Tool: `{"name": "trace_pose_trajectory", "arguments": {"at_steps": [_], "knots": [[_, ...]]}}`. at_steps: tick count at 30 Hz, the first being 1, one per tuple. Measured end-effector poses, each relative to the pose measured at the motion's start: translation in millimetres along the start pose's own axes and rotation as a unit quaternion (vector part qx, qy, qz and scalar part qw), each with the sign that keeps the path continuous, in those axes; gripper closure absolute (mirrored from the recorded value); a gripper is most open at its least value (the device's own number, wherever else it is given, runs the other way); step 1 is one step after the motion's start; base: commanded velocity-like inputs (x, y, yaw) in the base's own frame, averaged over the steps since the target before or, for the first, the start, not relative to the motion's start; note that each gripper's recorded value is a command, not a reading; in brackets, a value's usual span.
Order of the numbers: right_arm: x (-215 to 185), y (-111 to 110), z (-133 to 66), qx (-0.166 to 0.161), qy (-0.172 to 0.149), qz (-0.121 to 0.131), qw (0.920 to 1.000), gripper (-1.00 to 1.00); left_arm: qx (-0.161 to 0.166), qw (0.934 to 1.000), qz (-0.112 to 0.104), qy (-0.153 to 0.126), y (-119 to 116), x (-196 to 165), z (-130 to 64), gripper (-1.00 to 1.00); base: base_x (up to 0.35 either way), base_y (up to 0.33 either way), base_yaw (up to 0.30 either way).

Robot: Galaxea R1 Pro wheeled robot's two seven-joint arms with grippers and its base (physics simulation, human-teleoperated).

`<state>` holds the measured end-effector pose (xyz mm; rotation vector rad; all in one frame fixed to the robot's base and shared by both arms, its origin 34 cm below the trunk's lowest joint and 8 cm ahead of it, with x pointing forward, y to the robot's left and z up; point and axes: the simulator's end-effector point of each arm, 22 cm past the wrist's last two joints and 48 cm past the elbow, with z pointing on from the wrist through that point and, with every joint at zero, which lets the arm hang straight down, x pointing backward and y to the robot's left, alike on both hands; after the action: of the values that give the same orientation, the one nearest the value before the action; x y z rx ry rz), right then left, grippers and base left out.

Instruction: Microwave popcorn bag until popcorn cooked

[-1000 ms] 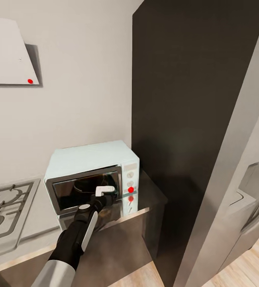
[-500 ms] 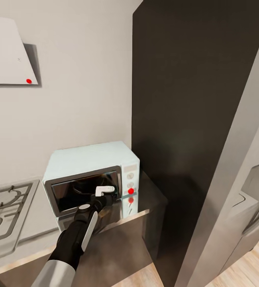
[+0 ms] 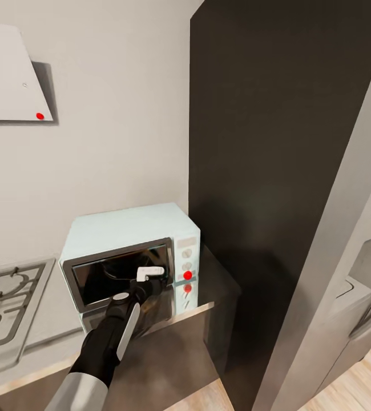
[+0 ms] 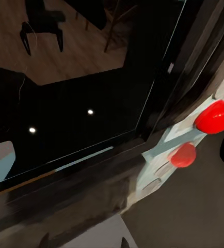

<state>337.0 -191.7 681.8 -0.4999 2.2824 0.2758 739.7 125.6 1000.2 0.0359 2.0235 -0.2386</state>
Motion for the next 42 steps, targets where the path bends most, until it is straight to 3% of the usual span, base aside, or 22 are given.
{"name": "trace_pose_trajectory", "arguments": {"at_steps": [6,18,22,27,31,34,36,42], "knots": [[0,0,0.3,0.000,0.001,0.000,1.0000,-1.00,0.000,1.0000,-0.002,0.000,0,0,0.8,-1.00,-0.030,0.000,0.000],[0,0,0.6,0.000,0.001,0.000,1.0000,-1.00,-0.001,1.0000,0.000,-0.001,0,0,1.1,-1.00,-0.326,0.000,0.000],[0,0,0.5,0.000,0.001,0.000,1.0000,-1.00,-0.001,0.9999,-0.003,0.014,0,21,-2.0,-1.00,-0.349,0.000,0.000],[0,0,0.6,-0.001,0.001,0.000,1.0000,-1.00,-0.001,1.0000,-0.005,-0.008,1,27,-6.8,-1.00,-0.350,0.000,0.000],[0,-1,0.3,0.000,0.001,0.000,1.0000,-1.00,0.003,0.9979,-0.003,-0.064,-5,-6,-31.0,-1.00,-0.350,0.000,0.000],[0,-1,0.3,0.000,0.000,-0.001,1.0000,-1.00,0.044,0.9922,0.025,-0.114,-53,-34,-67.1,-1.00,-0.350,0.000,0.000],[0,-1,0.2,0.000,0.000,-0.001,1.0000,-1.00,0.063,0.9920,0.029,-0.105,-74,-8,-84.9,-1.00,-0.350,0.000,0.000],[0,-4,-0.3,0.003,0.000,-0.001,1.0000,-1.00,0.066,0.9951,0.018,-0.071,-75,59,-108.6,-1.00,-0.349,0.000,0.000]]}}
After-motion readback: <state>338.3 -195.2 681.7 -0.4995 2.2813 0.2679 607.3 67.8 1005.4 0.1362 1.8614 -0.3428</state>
